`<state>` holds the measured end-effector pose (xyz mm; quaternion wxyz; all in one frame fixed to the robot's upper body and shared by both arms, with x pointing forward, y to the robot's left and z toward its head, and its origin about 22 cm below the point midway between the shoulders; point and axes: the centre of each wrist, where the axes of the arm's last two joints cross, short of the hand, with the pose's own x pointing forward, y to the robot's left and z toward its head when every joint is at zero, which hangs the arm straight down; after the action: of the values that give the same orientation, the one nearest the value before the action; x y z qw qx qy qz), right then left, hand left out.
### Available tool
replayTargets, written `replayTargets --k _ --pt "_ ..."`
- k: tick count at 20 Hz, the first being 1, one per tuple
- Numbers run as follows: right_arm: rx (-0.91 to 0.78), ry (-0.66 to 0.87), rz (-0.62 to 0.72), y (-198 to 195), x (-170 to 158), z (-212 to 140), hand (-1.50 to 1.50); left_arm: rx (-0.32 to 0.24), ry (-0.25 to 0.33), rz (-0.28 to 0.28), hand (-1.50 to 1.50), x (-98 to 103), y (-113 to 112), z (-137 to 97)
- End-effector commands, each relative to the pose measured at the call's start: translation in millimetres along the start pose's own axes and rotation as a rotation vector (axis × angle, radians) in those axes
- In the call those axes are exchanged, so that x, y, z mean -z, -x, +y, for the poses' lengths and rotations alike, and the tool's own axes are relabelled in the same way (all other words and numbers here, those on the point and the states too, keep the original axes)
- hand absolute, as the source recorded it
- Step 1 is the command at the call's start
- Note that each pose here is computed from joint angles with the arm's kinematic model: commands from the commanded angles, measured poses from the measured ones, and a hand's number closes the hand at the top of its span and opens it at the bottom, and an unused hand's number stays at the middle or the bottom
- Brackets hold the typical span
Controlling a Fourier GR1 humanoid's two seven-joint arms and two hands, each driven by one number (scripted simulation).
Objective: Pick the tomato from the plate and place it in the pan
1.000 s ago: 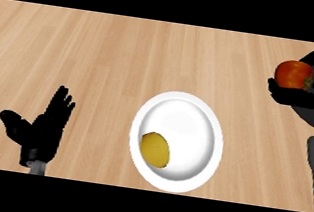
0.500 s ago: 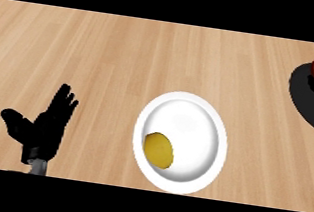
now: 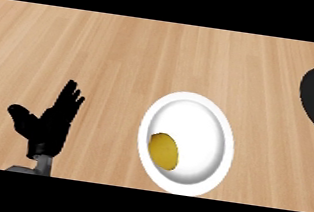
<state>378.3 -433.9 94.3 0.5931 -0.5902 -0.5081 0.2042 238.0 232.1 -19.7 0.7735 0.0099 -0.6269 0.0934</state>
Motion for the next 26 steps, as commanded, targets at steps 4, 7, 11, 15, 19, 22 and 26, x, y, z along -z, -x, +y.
replayTargets --k 4,7,11,15,19,22,26 --pt "0.002 -0.09 -0.017 20.2 -0.5 9.3 -1.5 -0.008 0.01 0.085 0.0 0.3 19.1 -0.6" --pt "0.096 -0.033 -0.03 17.6 0.9 10.1 -1.5 -0.009 0.005 0.075 0.0 -1.7 13.7 3.1" --pt "0.43 -0.033 -0.064 4.7 7.4 7.0 -1.5 -0.022 -0.001 0.09 0.0 -1.8 16.1 -4.0" --pt "0.677 0.007 -0.053 7.8 8.4 6.0 -1.5 0.001 -0.007 0.078 0.0 1.3 6.5 6.9" --pt "0.868 -0.025 -0.034 42.9 14.7 -26.2 -1.5 -0.007 -0.025 0.081 0.0 -5.4 15.3 7.0" --pt "0.968 -0.084 -0.051 68.8 0.4 -16.3 -1.5 0.002 -0.028 0.093 0.0 -13.7 19.4 1.9" --pt "1.077 -0.159 -0.112 107.3 -8.5 -36.7 -1.5 -0.017 -0.059 0.113 0.0 -10.8 16.6 18.3"
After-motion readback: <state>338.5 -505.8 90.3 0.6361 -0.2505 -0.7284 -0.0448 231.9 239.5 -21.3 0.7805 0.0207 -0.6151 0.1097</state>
